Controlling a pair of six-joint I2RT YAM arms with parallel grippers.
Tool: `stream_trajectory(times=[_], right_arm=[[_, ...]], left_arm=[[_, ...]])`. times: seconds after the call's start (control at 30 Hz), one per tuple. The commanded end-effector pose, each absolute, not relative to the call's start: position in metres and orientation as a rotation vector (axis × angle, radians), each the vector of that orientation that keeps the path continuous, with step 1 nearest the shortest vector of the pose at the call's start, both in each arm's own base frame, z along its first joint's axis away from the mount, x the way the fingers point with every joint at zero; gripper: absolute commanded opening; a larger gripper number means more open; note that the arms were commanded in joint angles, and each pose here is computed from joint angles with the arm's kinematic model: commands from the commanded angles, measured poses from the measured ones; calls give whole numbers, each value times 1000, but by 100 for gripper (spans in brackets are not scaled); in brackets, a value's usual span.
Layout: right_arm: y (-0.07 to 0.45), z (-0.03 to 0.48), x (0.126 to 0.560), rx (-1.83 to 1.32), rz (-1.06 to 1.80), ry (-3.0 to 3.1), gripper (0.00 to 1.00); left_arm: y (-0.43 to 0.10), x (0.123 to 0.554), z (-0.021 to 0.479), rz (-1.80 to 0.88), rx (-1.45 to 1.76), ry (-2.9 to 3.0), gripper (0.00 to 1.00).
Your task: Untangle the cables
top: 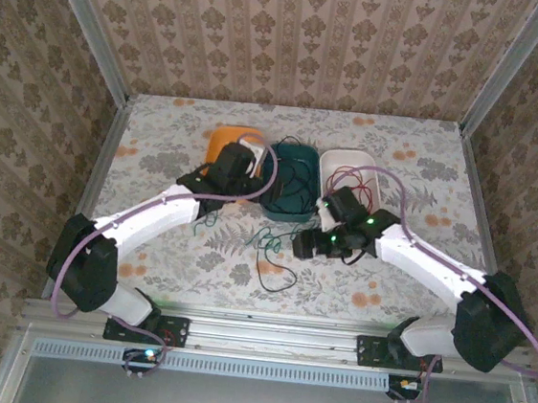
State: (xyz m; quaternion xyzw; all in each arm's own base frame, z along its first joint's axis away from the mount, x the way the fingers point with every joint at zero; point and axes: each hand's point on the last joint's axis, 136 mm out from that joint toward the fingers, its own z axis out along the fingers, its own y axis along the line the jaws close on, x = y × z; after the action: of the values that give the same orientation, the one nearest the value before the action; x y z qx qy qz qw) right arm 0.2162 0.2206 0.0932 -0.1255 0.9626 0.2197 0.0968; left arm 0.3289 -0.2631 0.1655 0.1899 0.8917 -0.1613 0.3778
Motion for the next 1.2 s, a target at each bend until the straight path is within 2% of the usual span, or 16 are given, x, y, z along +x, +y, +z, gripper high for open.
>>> stream_trajectory(times=[0.0,0.3,0.63,0.83,0.93,1.07,1.17], right_arm=[[215,61,180,-549,556,3008,81],[225,35,164,-811,438,3085,79],[252,39,161,-1063,450,3018,79],[254,32,161,-1105,411,3058,79],[245,24,167,-1090,290,3086,73],[232,9,174,-1066,129,3098,58],[224,2,175,-1038,53,3110,39]], left_arm=[[-253,296,139,-320,621,2341,100],[-219,278,110,-241,396,2396,100],[-225,272,87,-227,448,2447,100],[-225,273,83,-211,449,2453,100],[-225,273,84,-215,442,2447,100],[-226,274,87,-224,441,2436,100],[-228,274,88,-235,455,2431,100]])
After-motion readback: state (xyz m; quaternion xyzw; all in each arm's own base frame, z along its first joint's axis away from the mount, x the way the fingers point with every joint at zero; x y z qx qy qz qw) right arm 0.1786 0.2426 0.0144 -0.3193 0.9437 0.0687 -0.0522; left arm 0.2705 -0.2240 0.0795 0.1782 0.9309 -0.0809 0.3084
